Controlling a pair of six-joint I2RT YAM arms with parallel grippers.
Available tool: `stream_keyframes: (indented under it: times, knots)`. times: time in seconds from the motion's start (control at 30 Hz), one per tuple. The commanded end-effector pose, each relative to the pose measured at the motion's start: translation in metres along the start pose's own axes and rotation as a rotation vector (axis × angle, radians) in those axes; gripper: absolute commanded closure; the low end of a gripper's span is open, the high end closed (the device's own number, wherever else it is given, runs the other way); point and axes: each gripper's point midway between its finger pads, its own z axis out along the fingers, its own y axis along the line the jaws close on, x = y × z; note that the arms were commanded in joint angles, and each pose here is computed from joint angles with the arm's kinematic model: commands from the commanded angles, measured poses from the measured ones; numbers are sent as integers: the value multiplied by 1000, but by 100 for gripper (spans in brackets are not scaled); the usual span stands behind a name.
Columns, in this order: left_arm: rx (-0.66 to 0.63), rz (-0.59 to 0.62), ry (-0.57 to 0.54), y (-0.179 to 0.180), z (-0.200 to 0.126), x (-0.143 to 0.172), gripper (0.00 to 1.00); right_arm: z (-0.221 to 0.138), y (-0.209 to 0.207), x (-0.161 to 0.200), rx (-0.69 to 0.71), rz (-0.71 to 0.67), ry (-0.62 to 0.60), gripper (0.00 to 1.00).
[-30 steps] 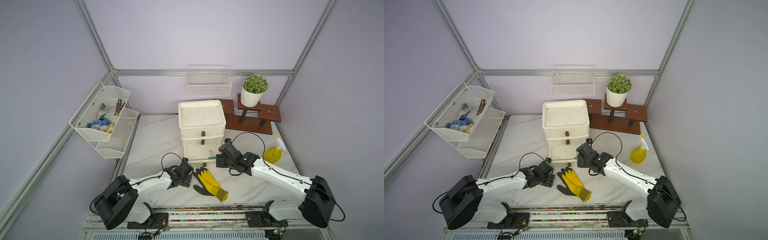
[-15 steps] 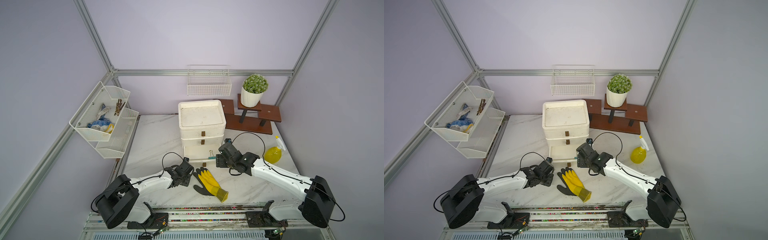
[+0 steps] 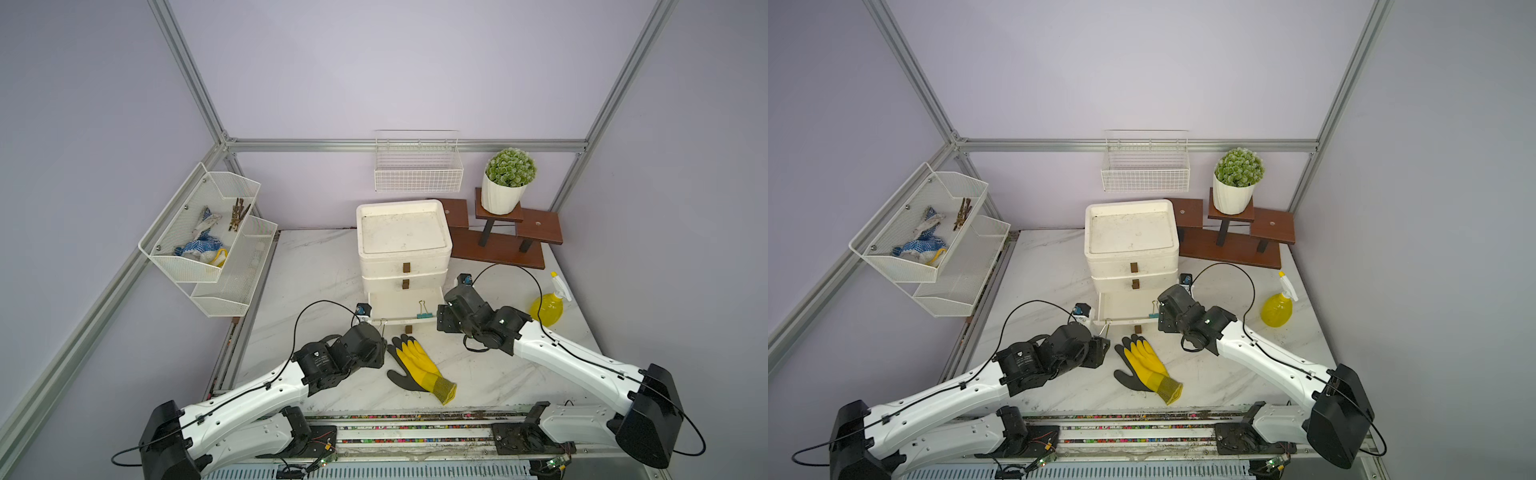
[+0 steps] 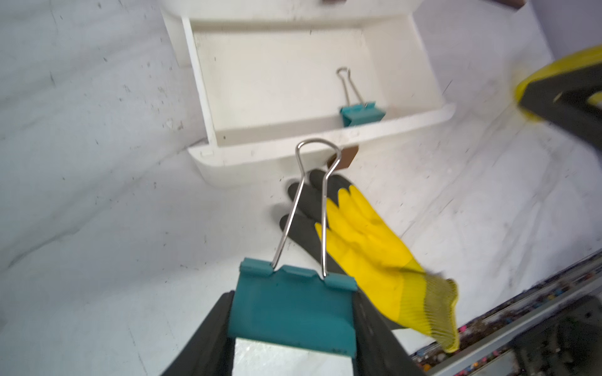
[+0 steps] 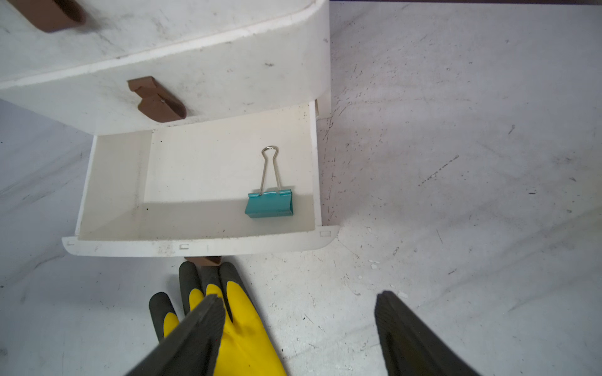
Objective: Put the binder clips in the drawer according to color
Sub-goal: Pick up the binder clip at the center of the board, then place the binder clip in the drawer.
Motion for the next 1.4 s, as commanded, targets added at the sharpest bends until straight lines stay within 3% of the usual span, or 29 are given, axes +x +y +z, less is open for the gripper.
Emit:
stream_keyframes:
  times: [0.0,0.13,0.33,0.63,0.83,0.97,1.1,1.2,1.37]
  knots:
    - [2,-99,-150,-20,-2,-48,63,-4,-10,1,33,5,-15,21]
    - [-23,-131,-153,-38,34,-70,64,-10,-12,-1,36,10,-23,21]
    - [-173,-153,-98,-32,84,-73,65,-16,-17,-1,40,12,-34,21]
    - [-284,-136,15,-16,122,-49,60,-14,-18,1,46,12,-26,21]
    - [-306,-115,21,-10,139,-45,58,-10,-15,6,36,12,0,21]
    - [-302,-108,31,-14,147,-44,54,-8,-16,10,39,9,11,21]
    - [-316,-113,46,-15,145,-44,25,-3,-16,16,39,6,26,21]
    - [-306,-119,-1,-22,131,-54,15,1,-16,22,33,13,46,21]
    - [-215,-201,-64,-47,94,-59,16,-1,-17,22,27,22,40,21]
